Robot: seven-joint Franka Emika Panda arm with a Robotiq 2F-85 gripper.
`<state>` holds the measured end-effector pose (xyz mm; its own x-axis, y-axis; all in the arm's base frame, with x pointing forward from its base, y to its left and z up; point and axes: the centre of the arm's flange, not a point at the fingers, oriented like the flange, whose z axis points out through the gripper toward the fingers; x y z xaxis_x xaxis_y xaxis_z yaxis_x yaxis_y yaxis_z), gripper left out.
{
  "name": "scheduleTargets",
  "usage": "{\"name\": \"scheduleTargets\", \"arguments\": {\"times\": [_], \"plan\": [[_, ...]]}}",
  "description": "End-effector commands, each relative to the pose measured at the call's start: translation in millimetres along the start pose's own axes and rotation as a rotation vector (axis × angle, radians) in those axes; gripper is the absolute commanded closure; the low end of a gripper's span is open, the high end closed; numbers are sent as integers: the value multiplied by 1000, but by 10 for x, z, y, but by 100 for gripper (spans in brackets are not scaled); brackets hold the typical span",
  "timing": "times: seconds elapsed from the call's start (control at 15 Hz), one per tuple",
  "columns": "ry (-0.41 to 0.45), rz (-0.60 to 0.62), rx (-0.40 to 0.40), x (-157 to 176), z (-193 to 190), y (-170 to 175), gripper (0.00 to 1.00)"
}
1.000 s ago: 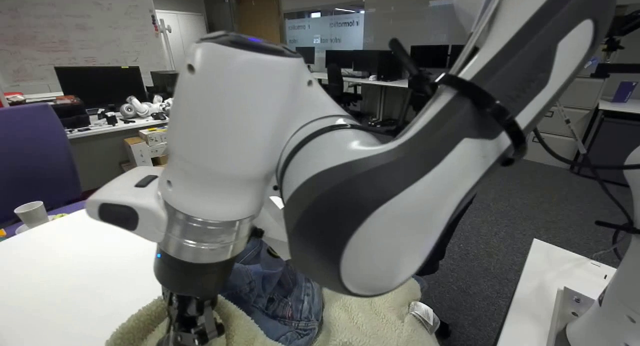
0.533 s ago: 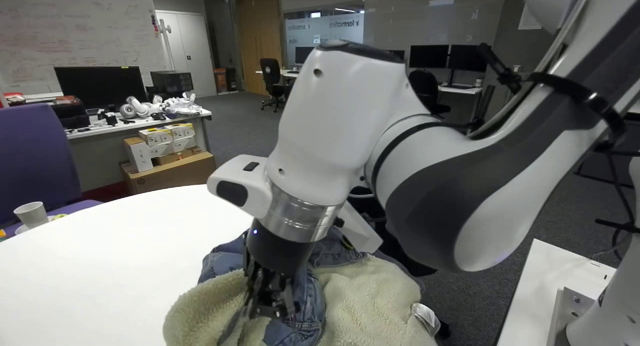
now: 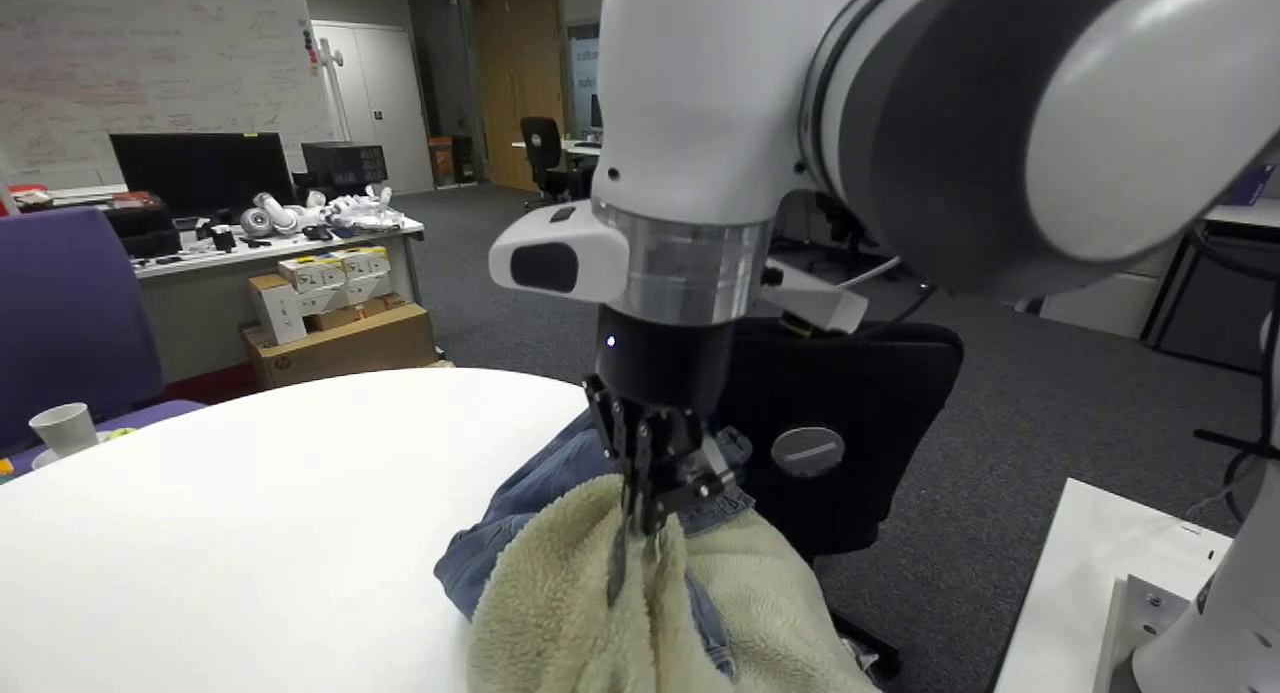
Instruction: Put the blue jacket on the backrest of the black chair
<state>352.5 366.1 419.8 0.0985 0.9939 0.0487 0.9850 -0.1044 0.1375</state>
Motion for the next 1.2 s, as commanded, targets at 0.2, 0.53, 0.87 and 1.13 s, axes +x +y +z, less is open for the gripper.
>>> {"name": "scheduleTargets", "arguments": {"times": [0.2,0.53,0.87,1.13], "plan": [[-126,-41,30,-360,-813,387,98],[-11,-59,-34,-225,-720,512,98],[31,-61,-56,-201,-673,566,98],[33,-63,-51,-215,-665,575,98]]}}
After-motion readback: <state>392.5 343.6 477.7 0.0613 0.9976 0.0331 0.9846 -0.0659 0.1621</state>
